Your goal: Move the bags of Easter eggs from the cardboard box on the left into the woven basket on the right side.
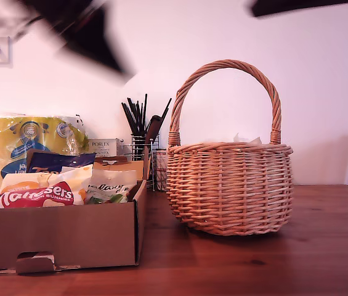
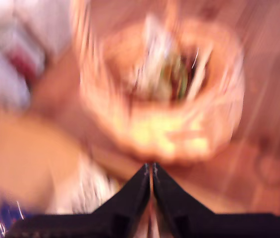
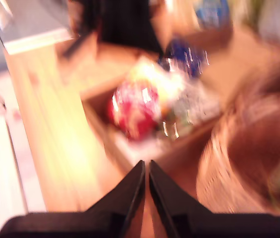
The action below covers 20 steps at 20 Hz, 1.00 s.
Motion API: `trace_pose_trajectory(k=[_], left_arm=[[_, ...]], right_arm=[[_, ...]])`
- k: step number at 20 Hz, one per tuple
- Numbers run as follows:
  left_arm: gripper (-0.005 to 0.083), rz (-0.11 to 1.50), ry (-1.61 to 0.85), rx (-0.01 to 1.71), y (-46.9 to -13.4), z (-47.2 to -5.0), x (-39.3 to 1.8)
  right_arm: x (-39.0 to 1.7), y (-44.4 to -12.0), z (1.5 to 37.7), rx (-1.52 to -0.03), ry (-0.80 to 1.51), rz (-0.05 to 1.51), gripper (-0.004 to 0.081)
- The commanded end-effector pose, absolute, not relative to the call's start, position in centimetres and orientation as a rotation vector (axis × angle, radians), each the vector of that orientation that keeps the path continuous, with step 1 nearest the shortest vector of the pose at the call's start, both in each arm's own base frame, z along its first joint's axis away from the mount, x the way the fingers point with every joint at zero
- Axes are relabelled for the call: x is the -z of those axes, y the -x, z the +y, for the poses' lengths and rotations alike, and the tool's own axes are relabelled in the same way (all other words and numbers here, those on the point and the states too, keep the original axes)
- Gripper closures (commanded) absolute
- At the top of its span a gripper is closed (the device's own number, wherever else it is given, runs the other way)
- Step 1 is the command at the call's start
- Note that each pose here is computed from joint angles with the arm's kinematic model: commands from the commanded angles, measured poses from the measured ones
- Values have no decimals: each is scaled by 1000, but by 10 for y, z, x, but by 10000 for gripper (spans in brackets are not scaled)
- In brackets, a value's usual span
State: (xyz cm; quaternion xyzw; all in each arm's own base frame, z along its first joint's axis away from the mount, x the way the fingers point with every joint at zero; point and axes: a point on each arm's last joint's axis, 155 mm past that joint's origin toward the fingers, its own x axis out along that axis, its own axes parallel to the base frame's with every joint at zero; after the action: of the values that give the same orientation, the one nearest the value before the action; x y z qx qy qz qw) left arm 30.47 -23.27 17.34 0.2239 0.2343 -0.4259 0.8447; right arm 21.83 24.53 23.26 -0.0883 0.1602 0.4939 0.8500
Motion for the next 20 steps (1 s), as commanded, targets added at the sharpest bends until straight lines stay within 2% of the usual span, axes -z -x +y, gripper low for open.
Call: trace_pose_trajectory(k=[1, 4, 5, 6, 7, 8, 9, 10, 13, 20], left_arm=[[794, 500, -481, 898, -301, -222, -162], [793, 629, -514, 864, -295, -188, -132], [770, 654, -552, 871, -293, -180, -124], [680, 672, -584, 876, -293, -173, -118], [486, 690, -588, 866, -295, -168, -113], [192, 710, -590, 839, -300, -160, -108], [-34, 728, -602, 809, -305, -153, -103], [12, 757, -617, 782, -308, -147, -95], [10, 785, -673, 800, -311, -144, -80], [8, 695, -892, 883, -331, -143, -61]], right_arm=[[-230, -225, 258, -1061, 163, 343, 783], [-214, -234, 268, -1071, 166, 381, 783], [-210, -234, 270, -1077, 168, 390, 783], [-210, -234, 271, -1079, 168, 391, 783], [-210, -234, 271, -1079, 168, 390, 783], [-211, -234, 271, -1079, 168, 387, 783], [-211, -234, 271, -1079, 168, 387, 783], [-211, -234, 271, -1079, 168, 387, 783], [-211, -234, 271, -1079, 168, 387, 783], [-210, -234, 271, -1079, 168, 390, 783]])
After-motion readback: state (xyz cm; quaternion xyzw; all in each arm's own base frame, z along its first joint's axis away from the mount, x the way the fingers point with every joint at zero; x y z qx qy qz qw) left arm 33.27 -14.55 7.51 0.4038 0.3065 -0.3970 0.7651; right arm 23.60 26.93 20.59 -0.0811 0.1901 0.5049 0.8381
